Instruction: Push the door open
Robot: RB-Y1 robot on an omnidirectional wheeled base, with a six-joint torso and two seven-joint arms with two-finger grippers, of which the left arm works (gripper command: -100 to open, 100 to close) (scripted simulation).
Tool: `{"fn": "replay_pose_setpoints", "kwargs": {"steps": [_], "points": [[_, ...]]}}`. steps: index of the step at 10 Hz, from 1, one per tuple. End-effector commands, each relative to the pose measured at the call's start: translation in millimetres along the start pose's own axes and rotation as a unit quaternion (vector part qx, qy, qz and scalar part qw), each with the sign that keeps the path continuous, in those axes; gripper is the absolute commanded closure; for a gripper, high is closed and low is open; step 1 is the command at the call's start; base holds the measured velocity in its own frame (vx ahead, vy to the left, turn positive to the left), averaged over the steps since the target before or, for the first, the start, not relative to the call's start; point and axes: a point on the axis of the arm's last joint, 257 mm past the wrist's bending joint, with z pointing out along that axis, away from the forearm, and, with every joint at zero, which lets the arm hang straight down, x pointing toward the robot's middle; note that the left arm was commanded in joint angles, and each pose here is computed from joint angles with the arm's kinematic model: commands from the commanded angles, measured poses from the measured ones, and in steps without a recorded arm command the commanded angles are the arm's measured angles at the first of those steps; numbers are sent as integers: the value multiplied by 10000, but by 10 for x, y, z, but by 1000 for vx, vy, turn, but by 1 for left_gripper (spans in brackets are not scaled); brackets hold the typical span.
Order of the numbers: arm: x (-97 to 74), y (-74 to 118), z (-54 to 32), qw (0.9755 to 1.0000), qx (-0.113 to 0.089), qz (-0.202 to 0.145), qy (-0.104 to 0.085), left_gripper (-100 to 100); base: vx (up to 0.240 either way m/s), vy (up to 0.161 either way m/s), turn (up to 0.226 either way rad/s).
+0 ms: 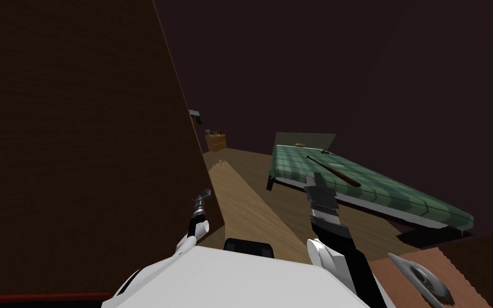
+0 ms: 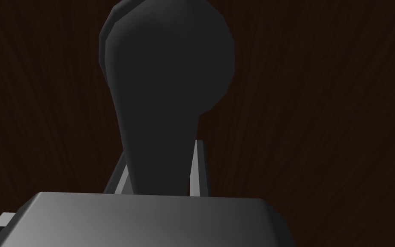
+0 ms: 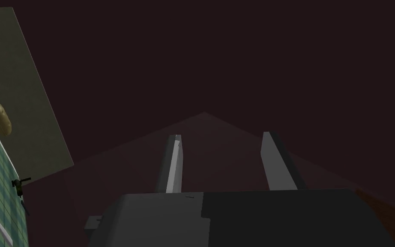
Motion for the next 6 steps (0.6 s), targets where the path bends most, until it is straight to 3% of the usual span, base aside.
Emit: {"fn": "replay_pose_setpoints", "kwargs": {"steps": [1,4,6], "points": [[-70,-50,41,9999,55,-9,-95,100,152,-14,50],[-164,-9,12,9998,10,6,-177,100,145,3,34],[-343,-32,28,9992,35,4,-394,100,176,43,35]]}}
